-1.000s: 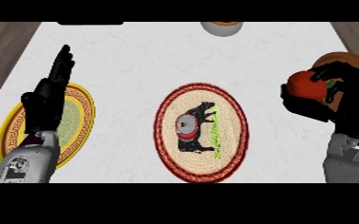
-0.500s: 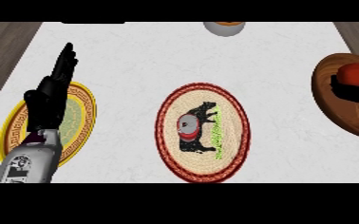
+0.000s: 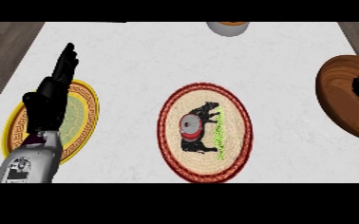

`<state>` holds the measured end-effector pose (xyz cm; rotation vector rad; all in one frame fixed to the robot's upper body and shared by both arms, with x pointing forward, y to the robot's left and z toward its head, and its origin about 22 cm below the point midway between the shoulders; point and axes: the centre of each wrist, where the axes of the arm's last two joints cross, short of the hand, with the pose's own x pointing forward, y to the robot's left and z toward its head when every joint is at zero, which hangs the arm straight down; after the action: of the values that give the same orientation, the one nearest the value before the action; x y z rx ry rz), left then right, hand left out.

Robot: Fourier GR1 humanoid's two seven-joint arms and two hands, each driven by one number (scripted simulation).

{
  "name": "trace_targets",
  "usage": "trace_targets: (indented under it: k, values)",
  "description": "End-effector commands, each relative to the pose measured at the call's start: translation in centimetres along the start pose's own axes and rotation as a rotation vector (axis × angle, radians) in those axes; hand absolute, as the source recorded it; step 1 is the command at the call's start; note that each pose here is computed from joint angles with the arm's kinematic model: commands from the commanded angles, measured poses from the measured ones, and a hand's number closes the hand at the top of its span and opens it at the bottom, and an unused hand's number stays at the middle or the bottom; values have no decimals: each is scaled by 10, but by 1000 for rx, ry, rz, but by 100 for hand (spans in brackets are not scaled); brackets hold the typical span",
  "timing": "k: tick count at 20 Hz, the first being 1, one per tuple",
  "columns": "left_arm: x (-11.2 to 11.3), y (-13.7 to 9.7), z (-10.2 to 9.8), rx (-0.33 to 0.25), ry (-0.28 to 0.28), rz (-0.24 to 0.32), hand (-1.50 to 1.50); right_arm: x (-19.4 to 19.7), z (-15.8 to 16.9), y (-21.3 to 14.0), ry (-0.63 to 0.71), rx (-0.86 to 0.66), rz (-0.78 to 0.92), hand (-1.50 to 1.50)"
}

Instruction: Pick the bell pepper from the placemat and place it in the bowl

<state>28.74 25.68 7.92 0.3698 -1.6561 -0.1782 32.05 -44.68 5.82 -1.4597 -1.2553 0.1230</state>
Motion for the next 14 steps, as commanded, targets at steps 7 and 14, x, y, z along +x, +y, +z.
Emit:
trace_targets:
  k: [7, 14]
  values:
    - [5, -7, -1, -9, -5, 9, 0, -26, -14, 15, 43, 178, -263, -150]
    - [-2, -9, 5, -13, -15, 2, 0, -46, -33, -12, 8, 74, -414, -150]
